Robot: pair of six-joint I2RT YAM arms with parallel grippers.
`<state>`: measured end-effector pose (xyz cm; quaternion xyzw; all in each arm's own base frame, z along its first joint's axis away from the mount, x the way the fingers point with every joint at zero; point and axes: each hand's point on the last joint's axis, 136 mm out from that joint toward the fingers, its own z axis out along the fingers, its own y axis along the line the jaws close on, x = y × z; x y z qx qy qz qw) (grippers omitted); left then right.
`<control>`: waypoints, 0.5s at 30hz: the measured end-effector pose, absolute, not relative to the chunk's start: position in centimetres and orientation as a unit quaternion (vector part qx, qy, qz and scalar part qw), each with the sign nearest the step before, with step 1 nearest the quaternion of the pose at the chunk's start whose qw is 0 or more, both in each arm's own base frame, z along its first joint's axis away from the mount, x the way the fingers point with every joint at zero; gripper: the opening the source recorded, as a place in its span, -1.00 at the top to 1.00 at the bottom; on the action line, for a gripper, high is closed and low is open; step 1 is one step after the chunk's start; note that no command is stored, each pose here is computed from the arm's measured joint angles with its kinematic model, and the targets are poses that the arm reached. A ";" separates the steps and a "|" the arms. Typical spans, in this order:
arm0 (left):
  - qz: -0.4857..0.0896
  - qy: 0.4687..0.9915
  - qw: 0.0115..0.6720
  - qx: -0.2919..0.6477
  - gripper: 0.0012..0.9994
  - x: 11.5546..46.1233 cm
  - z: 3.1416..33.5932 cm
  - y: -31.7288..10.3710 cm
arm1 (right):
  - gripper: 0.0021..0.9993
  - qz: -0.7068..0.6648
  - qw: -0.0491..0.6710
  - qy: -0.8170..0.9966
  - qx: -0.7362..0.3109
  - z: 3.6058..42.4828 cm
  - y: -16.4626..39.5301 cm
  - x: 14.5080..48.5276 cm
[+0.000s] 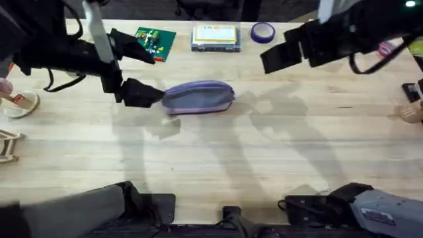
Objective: Unzip the bag, pick up the pens from the table one at a time and place them inside, then zip the bag closed.
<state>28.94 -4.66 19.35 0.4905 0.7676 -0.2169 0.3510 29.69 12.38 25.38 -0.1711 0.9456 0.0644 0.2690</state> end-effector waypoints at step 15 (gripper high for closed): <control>-0.149 0.851 0.351 0.362 -0.99 24.6 26.9 -8.1 | -1.00 0.051 0.253 0.951 -0.171 26.3 10.6 26.2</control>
